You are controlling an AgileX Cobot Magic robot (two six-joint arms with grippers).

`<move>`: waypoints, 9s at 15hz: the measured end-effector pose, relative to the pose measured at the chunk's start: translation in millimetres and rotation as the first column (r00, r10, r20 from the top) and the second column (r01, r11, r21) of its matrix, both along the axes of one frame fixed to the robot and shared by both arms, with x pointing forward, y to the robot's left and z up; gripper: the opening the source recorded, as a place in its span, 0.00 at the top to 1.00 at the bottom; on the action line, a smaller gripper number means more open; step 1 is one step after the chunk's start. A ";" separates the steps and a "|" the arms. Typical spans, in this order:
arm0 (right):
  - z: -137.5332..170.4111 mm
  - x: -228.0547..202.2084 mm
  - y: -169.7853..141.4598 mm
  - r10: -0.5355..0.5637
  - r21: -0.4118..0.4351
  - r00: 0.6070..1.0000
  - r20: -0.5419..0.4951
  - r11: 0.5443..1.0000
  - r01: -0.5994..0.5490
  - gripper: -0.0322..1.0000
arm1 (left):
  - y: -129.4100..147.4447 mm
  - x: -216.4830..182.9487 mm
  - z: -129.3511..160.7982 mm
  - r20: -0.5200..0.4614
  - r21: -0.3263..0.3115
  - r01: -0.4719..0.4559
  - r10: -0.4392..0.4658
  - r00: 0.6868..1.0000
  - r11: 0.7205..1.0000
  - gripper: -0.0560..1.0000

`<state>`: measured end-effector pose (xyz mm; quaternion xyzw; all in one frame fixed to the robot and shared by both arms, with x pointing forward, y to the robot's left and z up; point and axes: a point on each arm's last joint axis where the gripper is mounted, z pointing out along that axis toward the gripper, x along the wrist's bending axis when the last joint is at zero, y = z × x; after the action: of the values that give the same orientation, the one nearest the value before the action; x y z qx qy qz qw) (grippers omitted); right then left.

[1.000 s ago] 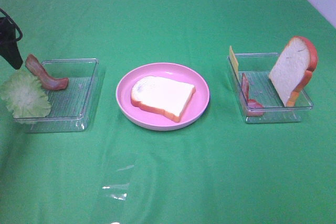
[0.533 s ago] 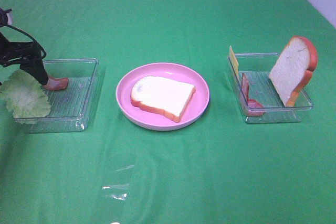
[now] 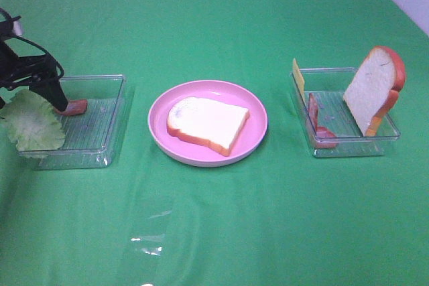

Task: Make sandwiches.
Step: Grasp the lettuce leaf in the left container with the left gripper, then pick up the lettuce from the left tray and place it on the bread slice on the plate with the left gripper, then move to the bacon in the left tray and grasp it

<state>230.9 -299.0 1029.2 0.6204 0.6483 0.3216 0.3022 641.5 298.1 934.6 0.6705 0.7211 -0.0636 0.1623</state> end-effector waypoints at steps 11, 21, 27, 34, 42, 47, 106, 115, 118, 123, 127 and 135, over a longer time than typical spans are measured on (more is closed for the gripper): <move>0.0 0.0 0.0 0.000 0.000 1.000 0.000 1.000 0.000 0.02 | 2.3 -3.2 -1.1 -0.048 0.022 -0.034 0.035 0.998 0.999 0.90; 0.0 0.0 0.0 0.000 0.000 1.000 0.000 1.000 0.000 0.02 | -2.8 -6.8 4.4 -0.090 -0.033 -0.075 0.072 0.993 0.997 0.95; 0.0 0.0 0.0 0.000 0.000 1.000 0.000 1.000 0.000 0.02 | -31.6 -9.1 32.1 -0.024 -0.072 -0.020 0.018 1.000 0.997 0.95; 0.0 0.0 0.0 0.000 0.000 1.000 0.000 1.000 0.000 0.02 | -133.8 10.0 111.1 0.272 -0.228 0.158 -0.093 0.958 0.961 0.95; 0.0 0.0 0.0 0.000 0.000 1.000 0.000 1.000 0.000 0.02 | -239.7 -11.0 73.7 0.205 -0.394 0.232 -0.161 0.965 0.889 0.95; 0.0 0.0 0.0 0.000 0.000 1.000 0.000 1.000 0.000 0.02 | -246.8 -9.9 59.7 0.169 -0.413 0.216 -0.159 0.973 0.885 0.95; 0.0 0.0 0.0 0.000 0.000 1.000 0.000 1.000 0.000 0.02 | 9.2 17.7 102.5 0.078 0.139 -0.043 0.032 0.996 0.989 0.01; 0.0 0.0 0.0 0.000 0.000 1.000 0.000 1.000 0.000 0.02 | 9.8 51.6 26.4 0.028 0.125 -0.034 0.030 0.999 0.992 0.01; 0.0 0.0 0.0 0.000 0.000 1.000 0.000 1.000 0.000 0.02 | 10.0 58.4 12.5 0.026 0.123 -0.037 0.034 0.999 0.992 0.01; 0.0 0.0 0.0 0.000 0.000 1.000 0.000 1.000 0.000 0.02 | 10.7 64.0 7.8 0.069 0.126 -0.052 0.043 0.997 0.991 0.08; 0.0 0.0 0.0 0.000 0.000 1.000 0.000 1.000 0.000 0.02 | 8.6 64.9 8.4 0.076 0.099 -0.065 0.057 0.995 0.993 0.26; 0.0 0.0 0.0 0.000 0.000 1.000 0.000 1.000 0.000 0.02 | 6.1 66.9 9.5 0.087 0.057 -0.110 0.105 0.991 0.992 0.79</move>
<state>230.9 -299.0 1029.2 0.6204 0.6483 0.3216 0.3022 708.5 304.2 944.0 0.6374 0.7504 -0.0042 0.1748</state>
